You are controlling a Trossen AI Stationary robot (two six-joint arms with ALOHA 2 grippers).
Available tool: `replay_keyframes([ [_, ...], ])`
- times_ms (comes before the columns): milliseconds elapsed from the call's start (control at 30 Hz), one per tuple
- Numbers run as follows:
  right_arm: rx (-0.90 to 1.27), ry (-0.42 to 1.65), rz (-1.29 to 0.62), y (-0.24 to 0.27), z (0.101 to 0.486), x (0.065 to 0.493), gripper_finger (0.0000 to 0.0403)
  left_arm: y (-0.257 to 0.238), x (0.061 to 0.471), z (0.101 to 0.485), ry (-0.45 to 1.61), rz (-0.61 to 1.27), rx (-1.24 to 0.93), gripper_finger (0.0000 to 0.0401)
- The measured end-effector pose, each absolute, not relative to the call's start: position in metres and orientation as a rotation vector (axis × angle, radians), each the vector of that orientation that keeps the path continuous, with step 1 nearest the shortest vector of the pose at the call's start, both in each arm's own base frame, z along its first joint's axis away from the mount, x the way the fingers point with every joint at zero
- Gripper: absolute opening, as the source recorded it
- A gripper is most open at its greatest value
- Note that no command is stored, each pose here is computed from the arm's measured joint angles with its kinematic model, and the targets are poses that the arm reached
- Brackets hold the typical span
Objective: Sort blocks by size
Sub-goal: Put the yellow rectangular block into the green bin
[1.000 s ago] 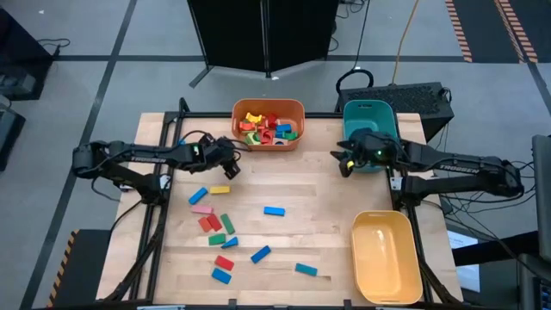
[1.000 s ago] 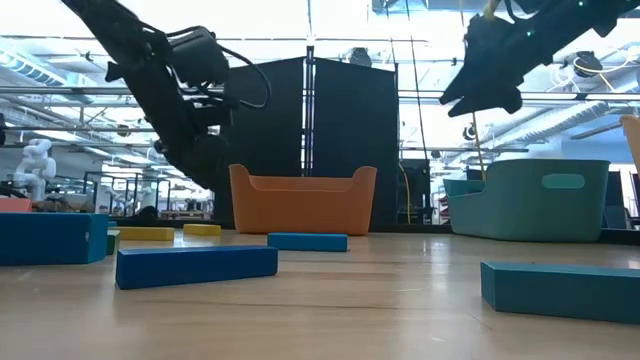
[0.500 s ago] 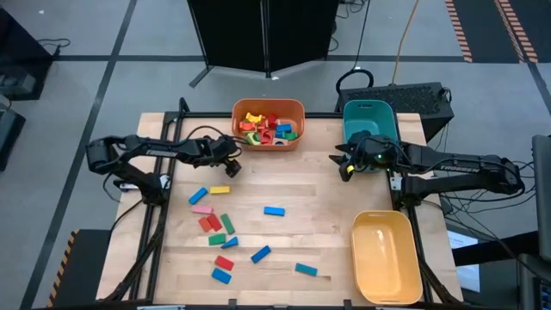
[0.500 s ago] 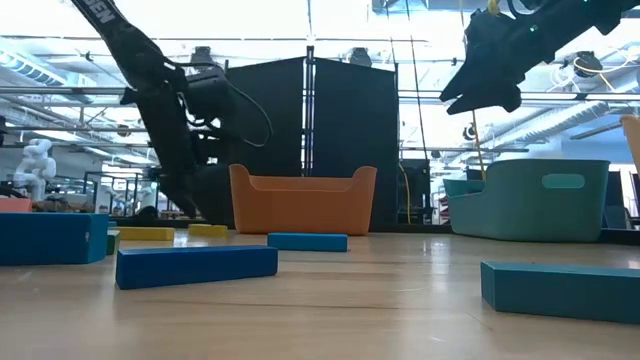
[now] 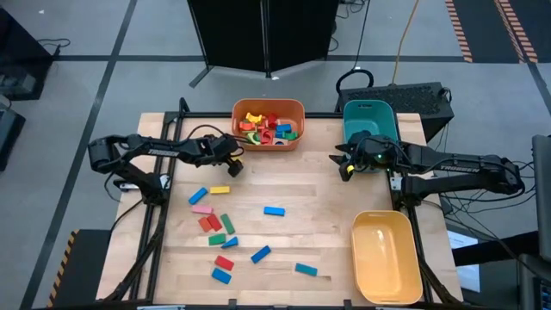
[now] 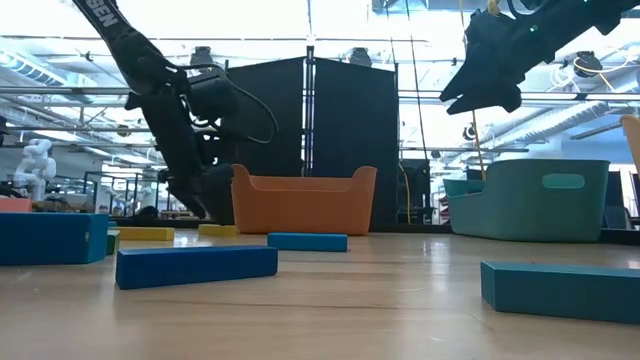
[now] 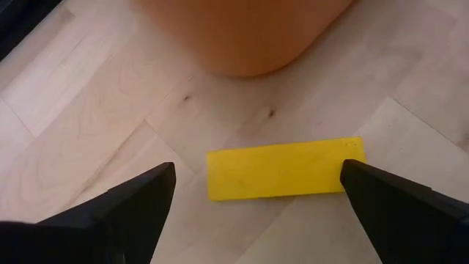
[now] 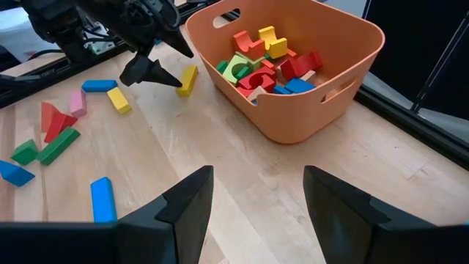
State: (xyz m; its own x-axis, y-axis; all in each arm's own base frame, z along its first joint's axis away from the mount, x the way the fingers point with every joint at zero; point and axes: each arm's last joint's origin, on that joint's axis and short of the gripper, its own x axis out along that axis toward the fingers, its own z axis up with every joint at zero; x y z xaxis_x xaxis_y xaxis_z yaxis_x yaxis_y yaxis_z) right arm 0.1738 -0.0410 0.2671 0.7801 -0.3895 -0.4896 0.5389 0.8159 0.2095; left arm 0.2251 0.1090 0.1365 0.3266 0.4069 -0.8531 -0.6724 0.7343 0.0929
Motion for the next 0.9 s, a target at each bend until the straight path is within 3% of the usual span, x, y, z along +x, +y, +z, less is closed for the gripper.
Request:
replay_keyframes([
  [900, 0.331, 0.452, -0.503, -0.0409, 0.2671, 0.1738, 0.0201, 0.1130, 0.2305, 0.1381, 0.928, 0.598, -0.453, 0.0400],
])
